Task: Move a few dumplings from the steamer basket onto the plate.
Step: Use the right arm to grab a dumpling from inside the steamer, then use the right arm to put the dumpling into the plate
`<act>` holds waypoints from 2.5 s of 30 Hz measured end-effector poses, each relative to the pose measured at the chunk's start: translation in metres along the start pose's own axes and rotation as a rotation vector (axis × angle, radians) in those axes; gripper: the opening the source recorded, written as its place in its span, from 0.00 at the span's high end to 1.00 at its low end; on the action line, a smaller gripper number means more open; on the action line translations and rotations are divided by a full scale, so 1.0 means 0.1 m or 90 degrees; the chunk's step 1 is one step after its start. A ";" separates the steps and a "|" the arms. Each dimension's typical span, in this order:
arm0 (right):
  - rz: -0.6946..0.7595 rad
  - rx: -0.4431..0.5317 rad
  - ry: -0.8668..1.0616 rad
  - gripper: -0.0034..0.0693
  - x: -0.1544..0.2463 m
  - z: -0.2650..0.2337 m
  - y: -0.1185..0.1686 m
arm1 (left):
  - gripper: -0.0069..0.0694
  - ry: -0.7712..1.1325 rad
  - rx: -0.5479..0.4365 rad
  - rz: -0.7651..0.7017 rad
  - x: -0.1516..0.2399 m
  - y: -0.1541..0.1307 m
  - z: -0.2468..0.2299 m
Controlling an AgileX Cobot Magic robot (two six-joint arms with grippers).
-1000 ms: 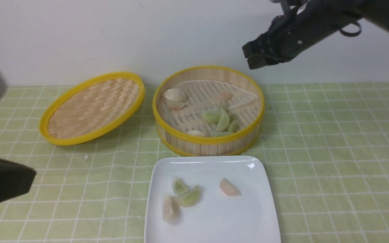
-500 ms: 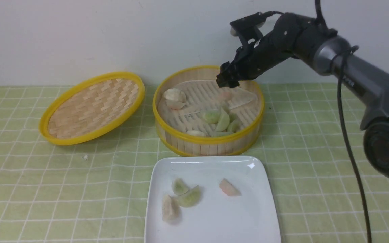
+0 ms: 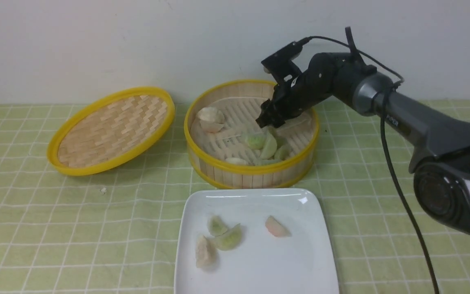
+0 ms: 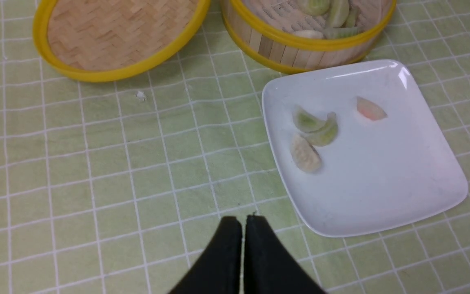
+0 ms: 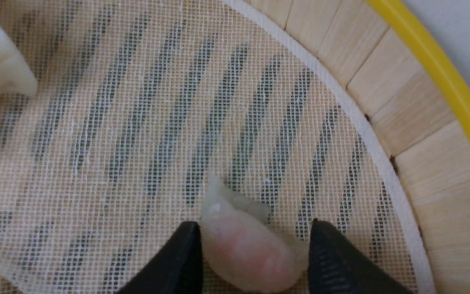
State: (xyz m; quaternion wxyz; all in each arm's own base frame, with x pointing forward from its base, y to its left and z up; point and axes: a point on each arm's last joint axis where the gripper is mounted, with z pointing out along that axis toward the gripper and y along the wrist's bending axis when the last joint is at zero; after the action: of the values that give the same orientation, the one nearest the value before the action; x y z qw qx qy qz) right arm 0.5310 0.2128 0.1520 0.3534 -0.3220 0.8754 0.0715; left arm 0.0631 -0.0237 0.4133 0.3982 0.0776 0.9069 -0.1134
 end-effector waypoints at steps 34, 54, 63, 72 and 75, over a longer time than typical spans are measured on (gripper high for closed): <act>0.116 -0.042 0.046 0.55 -0.59 -2.50 0.21 | 0.92 -0.004 -0.011 0.003 -0.01 0.02 0.00; 0.111 -0.189 0.267 0.55 0.99 -2.05 1.37 | 0.92 -0.035 -0.003 0.025 -0.05 0.00 0.00; 0.140 -0.182 0.267 0.54 1.08 -1.68 1.51 | 0.92 -0.037 -0.003 0.028 -0.05 0.00 0.00; 0.139 -0.179 0.238 0.15 0.95 -1.67 1.49 | 0.92 -0.039 -0.002 0.034 -0.06 0.00 0.00; 0.126 -0.186 0.235 0.18 0.80 -1.81 1.48 | 0.92 -0.049 0.000 0.034 -0.07 0.00 0.00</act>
State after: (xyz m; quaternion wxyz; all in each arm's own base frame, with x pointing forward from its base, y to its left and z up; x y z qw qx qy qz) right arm 0.2934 0.2238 0.2177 0.1289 -0.2899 0.9327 0.1716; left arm 0.0675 -0.0242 0.4187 0.4357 0.0974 0.8886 -0.1053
